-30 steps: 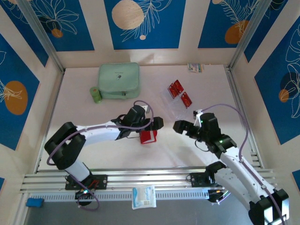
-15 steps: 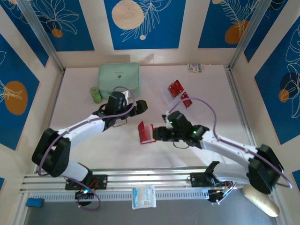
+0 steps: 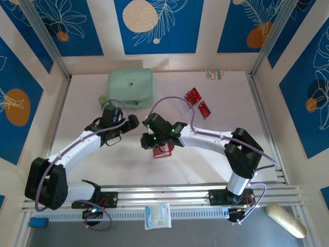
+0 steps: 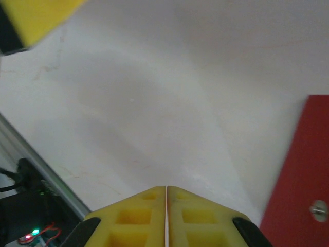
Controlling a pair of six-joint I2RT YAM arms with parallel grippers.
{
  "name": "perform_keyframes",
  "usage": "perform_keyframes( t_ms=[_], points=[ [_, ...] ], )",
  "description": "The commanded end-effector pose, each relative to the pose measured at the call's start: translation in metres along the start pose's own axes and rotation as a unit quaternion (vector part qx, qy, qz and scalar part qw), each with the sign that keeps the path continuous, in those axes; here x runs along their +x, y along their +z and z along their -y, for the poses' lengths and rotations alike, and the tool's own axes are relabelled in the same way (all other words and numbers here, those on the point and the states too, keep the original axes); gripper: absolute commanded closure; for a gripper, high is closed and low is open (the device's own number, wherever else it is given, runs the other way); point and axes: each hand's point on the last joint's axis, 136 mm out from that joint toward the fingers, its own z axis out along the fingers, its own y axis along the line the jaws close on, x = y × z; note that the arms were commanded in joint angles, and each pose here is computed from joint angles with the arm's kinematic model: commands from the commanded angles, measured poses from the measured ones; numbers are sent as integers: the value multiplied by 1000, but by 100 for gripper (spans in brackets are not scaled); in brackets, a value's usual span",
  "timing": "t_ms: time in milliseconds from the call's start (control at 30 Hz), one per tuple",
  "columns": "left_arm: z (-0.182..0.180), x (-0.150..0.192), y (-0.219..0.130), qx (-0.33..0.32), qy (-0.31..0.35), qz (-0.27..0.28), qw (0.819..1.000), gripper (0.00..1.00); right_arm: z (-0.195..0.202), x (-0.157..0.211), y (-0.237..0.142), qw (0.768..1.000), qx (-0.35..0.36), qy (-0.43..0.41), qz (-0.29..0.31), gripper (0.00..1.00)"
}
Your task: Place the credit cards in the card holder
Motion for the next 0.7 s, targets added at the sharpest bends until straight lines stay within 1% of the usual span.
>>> perform_keyframes(
  t_ms=[0, 100, 300, 433, 533, 667],
  points=[
    [-20, -1, -11, -36, 10, 16, 999, 0, 25, 2, -1, 999, 33, 24, -5, 91],
    [-20, -2, -15, -35, 21, 17, 999, 0, 43, 7, -1, 998, 45, 41, -8, 92],
    [-15, -1, -14, -28, 42, 2, 999, 0, 76, 19, -1, 995, 64, 73, -13, 93],
    [-10, -1, -14, -18, 51, 0, 999, 0, 92, 25, -3, 994, 72, 87, -12, 95],
    [-3, 0, -12, 2, 57, -3, 998, 0, 102, 30, -3, 992, 76, 96, -15, 95],
    [13, 8, -7, 41, 66, -27, 997, 0, 110, 37, -1, 991, 76, 104, -20, 95]
  ],
)
